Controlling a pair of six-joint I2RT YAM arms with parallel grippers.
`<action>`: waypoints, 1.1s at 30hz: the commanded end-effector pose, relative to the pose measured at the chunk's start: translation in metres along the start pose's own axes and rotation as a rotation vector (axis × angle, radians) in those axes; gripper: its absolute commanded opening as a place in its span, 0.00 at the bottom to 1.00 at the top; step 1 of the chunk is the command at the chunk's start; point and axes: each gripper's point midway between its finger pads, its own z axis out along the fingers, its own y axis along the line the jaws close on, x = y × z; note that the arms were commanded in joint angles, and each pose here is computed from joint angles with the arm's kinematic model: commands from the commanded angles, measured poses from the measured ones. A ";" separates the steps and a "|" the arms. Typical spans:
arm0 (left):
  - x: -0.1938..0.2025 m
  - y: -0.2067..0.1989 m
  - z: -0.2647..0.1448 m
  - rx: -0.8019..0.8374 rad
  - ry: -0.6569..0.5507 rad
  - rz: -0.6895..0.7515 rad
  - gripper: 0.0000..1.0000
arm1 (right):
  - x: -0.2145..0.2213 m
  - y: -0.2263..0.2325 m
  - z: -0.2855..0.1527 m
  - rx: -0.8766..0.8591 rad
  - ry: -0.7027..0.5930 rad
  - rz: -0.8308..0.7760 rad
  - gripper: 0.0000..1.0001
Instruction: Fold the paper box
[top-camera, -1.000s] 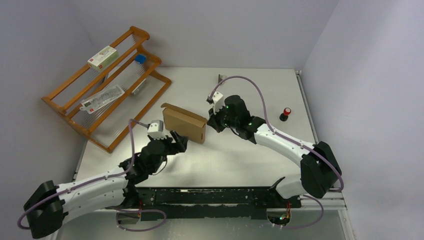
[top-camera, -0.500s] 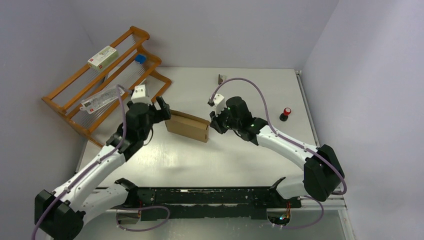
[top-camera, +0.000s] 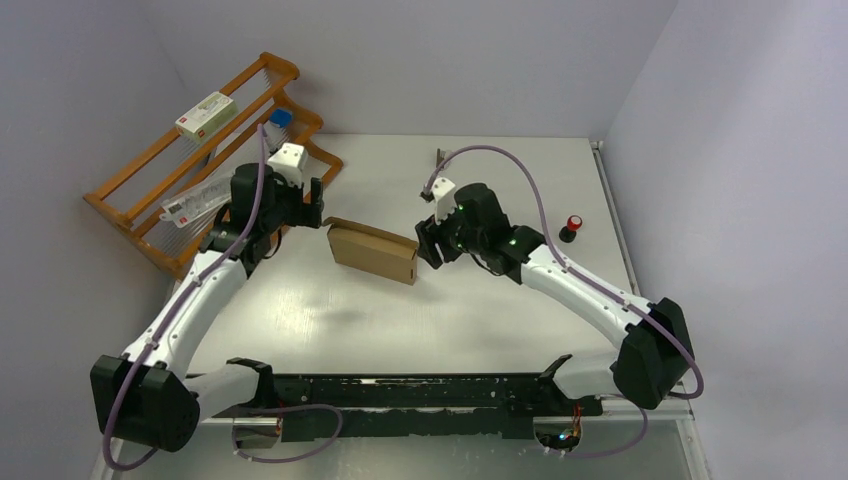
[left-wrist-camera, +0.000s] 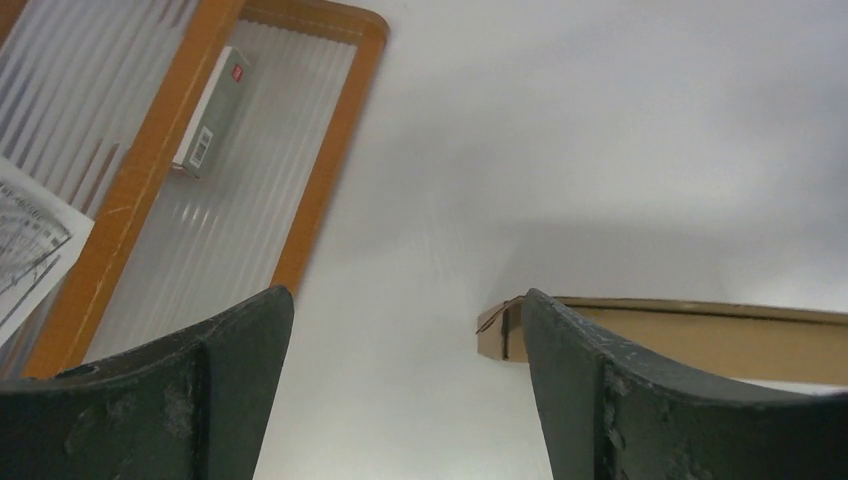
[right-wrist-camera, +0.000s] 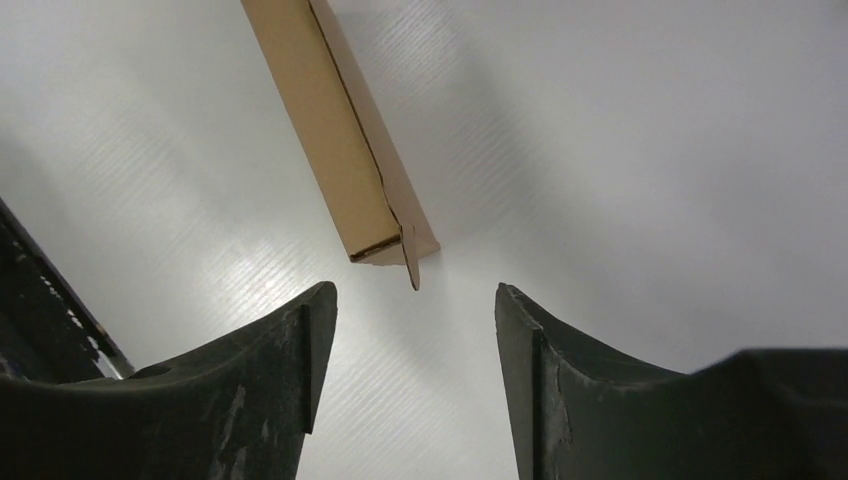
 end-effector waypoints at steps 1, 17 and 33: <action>-0.008 -0.006 0.001 0.139 -0.017 0.110 0.88 | -0.009 -0.001 -0.019 0.039 0.044 0.064 0.64; -0.011 -0.032 0.009 0.400 -0.015 0.204 0.85 | -0.005 0.013 0.003 0.129 0.177 0.032 0.55; 0.005 -0.030 0.003 0.383 -0.042 0.250 0.83 | -0.017 0.020 0.012 0.085 0.094 0.052 0.53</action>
